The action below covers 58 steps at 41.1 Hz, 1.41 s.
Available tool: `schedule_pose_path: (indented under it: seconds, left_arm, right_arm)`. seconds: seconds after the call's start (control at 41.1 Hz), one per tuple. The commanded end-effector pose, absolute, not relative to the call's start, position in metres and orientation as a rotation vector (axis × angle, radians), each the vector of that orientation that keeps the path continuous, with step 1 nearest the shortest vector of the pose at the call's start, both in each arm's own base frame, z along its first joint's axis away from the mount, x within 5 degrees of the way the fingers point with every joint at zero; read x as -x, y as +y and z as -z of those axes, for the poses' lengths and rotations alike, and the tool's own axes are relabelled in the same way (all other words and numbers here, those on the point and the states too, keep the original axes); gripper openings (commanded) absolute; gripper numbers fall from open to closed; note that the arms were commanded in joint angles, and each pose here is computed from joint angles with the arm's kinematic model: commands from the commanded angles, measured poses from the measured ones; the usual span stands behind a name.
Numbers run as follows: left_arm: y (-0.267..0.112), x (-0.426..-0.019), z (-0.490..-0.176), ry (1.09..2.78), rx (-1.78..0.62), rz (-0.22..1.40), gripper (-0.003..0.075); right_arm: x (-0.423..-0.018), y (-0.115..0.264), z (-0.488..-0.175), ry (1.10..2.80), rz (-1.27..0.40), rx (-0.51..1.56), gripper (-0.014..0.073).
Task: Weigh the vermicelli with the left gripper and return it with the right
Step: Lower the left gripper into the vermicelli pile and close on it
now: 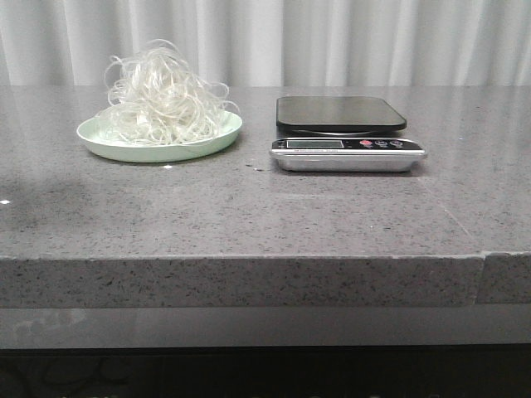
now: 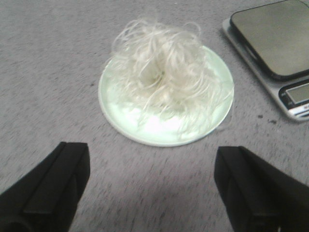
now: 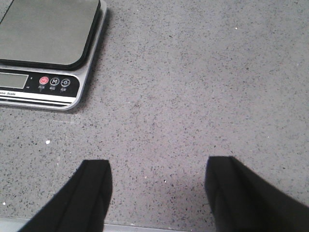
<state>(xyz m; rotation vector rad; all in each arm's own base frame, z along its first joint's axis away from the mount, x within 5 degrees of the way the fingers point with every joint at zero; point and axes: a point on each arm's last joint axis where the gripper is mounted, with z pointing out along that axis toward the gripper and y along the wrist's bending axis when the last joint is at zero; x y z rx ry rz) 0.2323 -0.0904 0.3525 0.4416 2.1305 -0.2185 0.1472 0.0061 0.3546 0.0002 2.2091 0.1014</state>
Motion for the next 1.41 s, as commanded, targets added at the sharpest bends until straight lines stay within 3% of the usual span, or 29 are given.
schedule_pose_path:
  seconds: [0.0,0.535,0.997,1.387]
  left_arm:
    - [-0.105,-0.253,-0.374,2.025,-0.424,0.268,0.0586]
    - [-0.145,-0.350,-0.341,2.065,-0.405,0.283,0.0586]
    - [-0.156,-0.378,-0.304,2.123,-0.418,0.264,0.0577]
    - [-0.157,-0.381,-0.296,2.142,-0.421,0.262,0.0244]
  right_arm:
    - [-0.151,0.005,-0.367,2.130,-0.085,0.008,0.0524]
    - [-0.151,0.005,-0.367,2.130,-0.085,0.008,0.0524]
    - [-0.151,0.005,-0.367,2.130,-0.085,0.008,0.0524]
    - [-0.151,0.005,-0.367,2.130,-0.085,0.008,0.0524]
